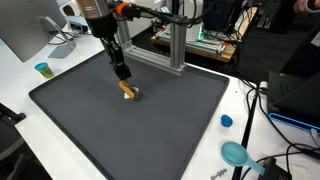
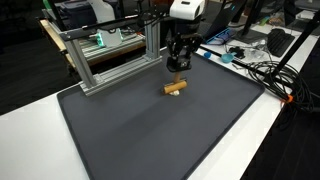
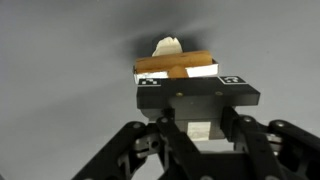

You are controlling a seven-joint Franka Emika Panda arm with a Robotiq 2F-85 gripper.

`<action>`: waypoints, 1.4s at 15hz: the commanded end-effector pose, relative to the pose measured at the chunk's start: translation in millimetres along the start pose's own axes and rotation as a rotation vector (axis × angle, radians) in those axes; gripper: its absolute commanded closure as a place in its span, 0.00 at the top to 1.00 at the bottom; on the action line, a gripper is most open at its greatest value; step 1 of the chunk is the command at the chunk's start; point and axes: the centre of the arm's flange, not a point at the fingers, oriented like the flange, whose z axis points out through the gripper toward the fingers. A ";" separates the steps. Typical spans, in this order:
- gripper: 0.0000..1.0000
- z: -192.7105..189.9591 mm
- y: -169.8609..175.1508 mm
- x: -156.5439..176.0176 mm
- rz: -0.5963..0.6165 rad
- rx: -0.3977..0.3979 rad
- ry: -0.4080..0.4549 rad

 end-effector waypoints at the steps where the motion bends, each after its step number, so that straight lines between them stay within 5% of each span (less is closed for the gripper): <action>1: 0.22 13.6 -0.5 12.0 0.050 0.027 0.032; 7: 0.22 16.2 -1.6 17.7 0.085 0.034 0.070; 12: 0.22 -38.2 10.7 13.3 0.103 0.099 0.154; 16: 0.22 -56.7 16.9 2.2 0.045 0.046 0.153; 21: 0.22 -26.3 12.5 -4.5 0.006 -0.019 0.052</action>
